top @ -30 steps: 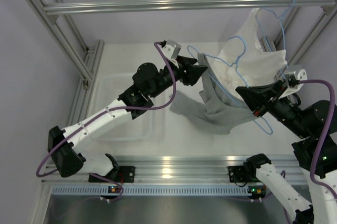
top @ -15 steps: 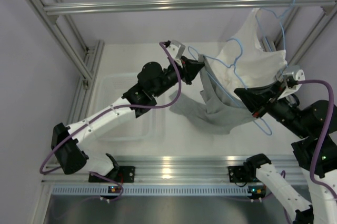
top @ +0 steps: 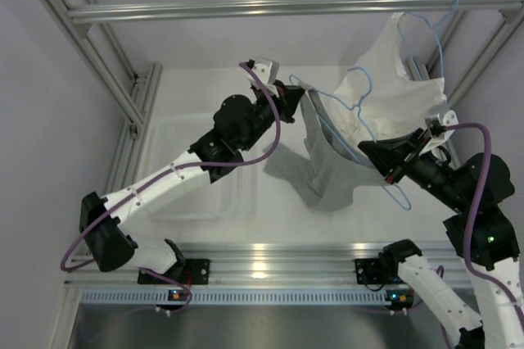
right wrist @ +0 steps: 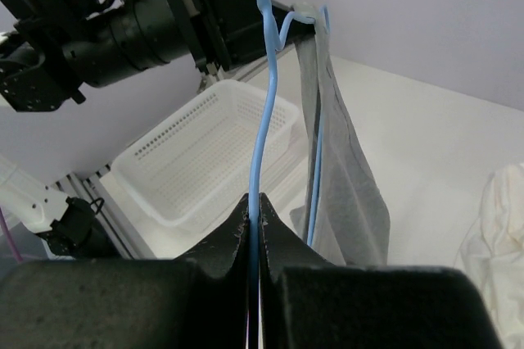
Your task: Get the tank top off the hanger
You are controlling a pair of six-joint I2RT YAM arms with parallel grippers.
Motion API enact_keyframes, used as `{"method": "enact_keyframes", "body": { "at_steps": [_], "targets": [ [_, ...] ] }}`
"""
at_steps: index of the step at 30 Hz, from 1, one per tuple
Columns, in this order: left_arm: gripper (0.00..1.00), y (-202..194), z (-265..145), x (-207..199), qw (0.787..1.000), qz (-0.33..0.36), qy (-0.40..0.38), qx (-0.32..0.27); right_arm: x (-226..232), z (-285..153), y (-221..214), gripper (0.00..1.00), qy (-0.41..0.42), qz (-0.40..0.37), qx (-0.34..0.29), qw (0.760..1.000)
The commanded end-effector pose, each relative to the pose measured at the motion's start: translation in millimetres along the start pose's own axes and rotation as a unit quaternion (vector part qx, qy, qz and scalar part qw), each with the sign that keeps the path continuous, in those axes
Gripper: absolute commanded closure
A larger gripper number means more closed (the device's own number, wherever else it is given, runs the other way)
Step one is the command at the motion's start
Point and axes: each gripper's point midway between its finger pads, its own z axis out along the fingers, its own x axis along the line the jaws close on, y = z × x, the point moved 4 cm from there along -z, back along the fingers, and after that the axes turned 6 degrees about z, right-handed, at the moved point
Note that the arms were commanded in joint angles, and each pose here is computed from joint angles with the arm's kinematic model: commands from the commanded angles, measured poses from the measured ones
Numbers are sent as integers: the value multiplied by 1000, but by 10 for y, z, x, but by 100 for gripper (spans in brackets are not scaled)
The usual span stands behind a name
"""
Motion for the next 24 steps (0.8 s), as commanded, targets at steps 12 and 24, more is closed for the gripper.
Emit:
{"method": "enact_keyframes", "body": {
  "at_steps": [12, 24],
  "targets": [
    [100, 811, -93, 270, 989, 5, 123, -79, 223, -311, 230, 100, 27, -74, -102, 992],
    [100, 1102, 165, 290, 987, 14, 149, -55, 386, -432, 249, 100, 69, -100, -129, 984]
  ]
}}
